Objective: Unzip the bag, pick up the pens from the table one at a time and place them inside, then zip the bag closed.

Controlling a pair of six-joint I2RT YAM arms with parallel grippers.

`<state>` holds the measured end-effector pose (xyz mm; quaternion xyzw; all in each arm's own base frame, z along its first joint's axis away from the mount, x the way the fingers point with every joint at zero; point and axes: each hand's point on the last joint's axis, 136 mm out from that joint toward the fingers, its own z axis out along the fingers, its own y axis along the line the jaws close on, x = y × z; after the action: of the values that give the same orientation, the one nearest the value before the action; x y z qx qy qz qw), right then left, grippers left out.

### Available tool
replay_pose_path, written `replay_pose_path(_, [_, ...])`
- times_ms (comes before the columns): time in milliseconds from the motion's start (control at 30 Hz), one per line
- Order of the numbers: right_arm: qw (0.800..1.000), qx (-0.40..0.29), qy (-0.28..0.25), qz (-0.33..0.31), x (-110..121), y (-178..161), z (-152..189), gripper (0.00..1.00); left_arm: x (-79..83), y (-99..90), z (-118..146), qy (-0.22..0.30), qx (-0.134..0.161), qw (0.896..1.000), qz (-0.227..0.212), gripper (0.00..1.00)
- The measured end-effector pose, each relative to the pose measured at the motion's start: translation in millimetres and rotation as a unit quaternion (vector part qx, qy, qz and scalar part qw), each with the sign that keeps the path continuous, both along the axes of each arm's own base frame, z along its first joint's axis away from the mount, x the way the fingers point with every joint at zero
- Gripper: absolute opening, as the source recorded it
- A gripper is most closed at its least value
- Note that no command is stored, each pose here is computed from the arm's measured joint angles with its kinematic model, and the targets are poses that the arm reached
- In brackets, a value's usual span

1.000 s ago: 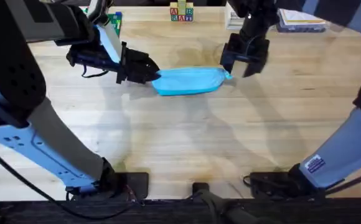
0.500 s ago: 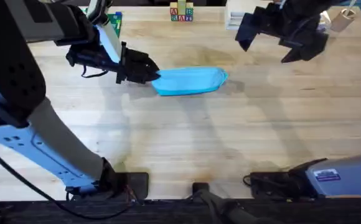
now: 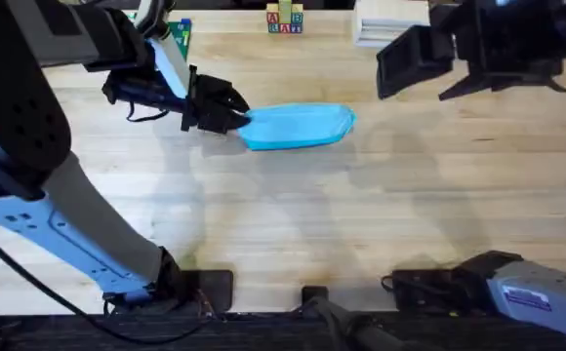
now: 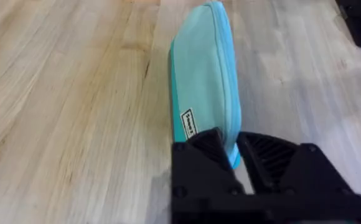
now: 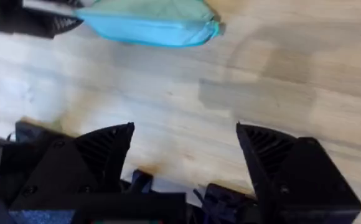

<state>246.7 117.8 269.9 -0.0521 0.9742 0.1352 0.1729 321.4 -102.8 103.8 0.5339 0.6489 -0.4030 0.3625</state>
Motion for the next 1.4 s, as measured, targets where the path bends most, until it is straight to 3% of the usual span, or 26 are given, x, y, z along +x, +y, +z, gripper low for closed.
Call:
replay_pose_path(33, [1.000,0.009,0.004,0.026,-12,3,3,0.998,0.7,2.0,0,-0.001,0.000,1.000,0.003,0.514])
replay_pose_path(67, [0.999,0.011,0.005,0.032,-15,3,4,0.998,0.9,2.4,0,-0.002,0.000,1.000,0.003,0.676])
replay_pose_path(133, [0.999,0.012,0.008,0.044,-20,4,4,0.998,0.9,2.8,0,0.000,0.000,1.000,0.005,0.952])
replay_pose_path(167, [0.999,0.011,0.011,0.049,-22,4,4,0.998,0.9,2.8,0,0.000,0.000,1.000,0.004,0.982])
replay_pose_path(533, [0.996,0.003,0.023,0.082,-32,3,1,0.997,-5.1,3.0,3,0.025,-0.004,1.000,0.007,0.995])
replay_pose_path(767, [0.995,-0.001,0.017,0.097,-32,3,1,0.997,-4.4,12.1,24,0.061,-0.012,0.998,0.022,0.997])
replay_pose_path(933, [0.994,-0.006,0.013,0.110,-32,3,1,0.997,2.5,19.9,37,0.059,-0.010,0.998,0.031,0.997])
replay_pose_path(1233, [0.993,-0.008,0.011,0.116,-32,3,1,0.997,27.4,36.2,50,0.048,0.030,0.997,0.056,0.997])
replay_pose_path(1267, [0.993,-0.008,0.011,0.116,-32,3,1,0.997,35.2,41.2,55,0.060,0.049,0.994,0.071,0.998])
replay_pose_path(1400, [0.993,-0.008,0.011,0.116,-32,3,1,0.997,42.5,48.0,59,0.096,0.076,0.987,0.100,0.998])
